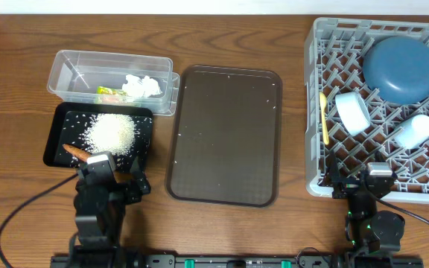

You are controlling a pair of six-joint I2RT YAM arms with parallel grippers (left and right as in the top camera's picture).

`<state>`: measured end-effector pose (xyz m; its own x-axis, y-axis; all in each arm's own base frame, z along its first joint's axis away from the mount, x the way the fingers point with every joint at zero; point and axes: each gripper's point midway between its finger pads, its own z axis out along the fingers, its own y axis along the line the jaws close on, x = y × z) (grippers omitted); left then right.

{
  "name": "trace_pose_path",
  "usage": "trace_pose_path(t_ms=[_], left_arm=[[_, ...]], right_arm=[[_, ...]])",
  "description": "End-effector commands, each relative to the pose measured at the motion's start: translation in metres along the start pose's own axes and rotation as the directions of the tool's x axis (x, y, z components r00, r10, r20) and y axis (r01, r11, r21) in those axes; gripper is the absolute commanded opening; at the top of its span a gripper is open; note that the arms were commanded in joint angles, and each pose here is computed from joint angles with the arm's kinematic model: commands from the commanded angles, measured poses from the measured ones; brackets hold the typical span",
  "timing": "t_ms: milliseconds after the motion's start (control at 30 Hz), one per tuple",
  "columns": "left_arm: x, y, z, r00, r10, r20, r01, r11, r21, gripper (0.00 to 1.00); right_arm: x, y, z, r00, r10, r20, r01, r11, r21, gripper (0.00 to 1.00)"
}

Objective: Sort waste into correct bins and load items into the dishwasher rack

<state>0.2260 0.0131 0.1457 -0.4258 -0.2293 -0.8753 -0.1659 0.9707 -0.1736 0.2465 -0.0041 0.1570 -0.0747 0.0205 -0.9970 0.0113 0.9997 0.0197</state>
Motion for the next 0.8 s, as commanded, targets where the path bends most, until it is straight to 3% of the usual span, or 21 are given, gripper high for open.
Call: trace_pose_path(t_ms=[0, 333, 533, 767], left_arm=[[0.003, 0.005, 0.006, 0.996, -0.005, 0.086, 0.005, 1.000, -0.002, 0.95], [-0.015, 0.005, 0.015, 0.930, 0.049, 0.365, -0.060, 0.998, 0.021, 0.95], [-0.014, -0.012, 0.013, 0.888, 0.260, 0.379, -0.294, 0.955, 0.034, 0.95], [0.001, -0.008, 0.019, 0.910, 0.265, 0.318, -0.290, 0.957, 0.033, 0.95]], right_arm=[[0.000, 0.003, 0.000, 1.000, 0.013, 0.000, -0.013, 1.000, -0.008, 0.99], [0.000, 0.003, 0.000, 1.000, 0.013, 0.000, -0.013, 1.000, -0.008, 0.99], [0.000, 0.003, 0.000, 1.000, 0.013, 0.000, -0.013, 1.000, -0.008, 0.99], [0.000, 0.003, 0.000, 1.000, 0.013, 0.000, -0.013, 1.000, -0.008, 0.99]])
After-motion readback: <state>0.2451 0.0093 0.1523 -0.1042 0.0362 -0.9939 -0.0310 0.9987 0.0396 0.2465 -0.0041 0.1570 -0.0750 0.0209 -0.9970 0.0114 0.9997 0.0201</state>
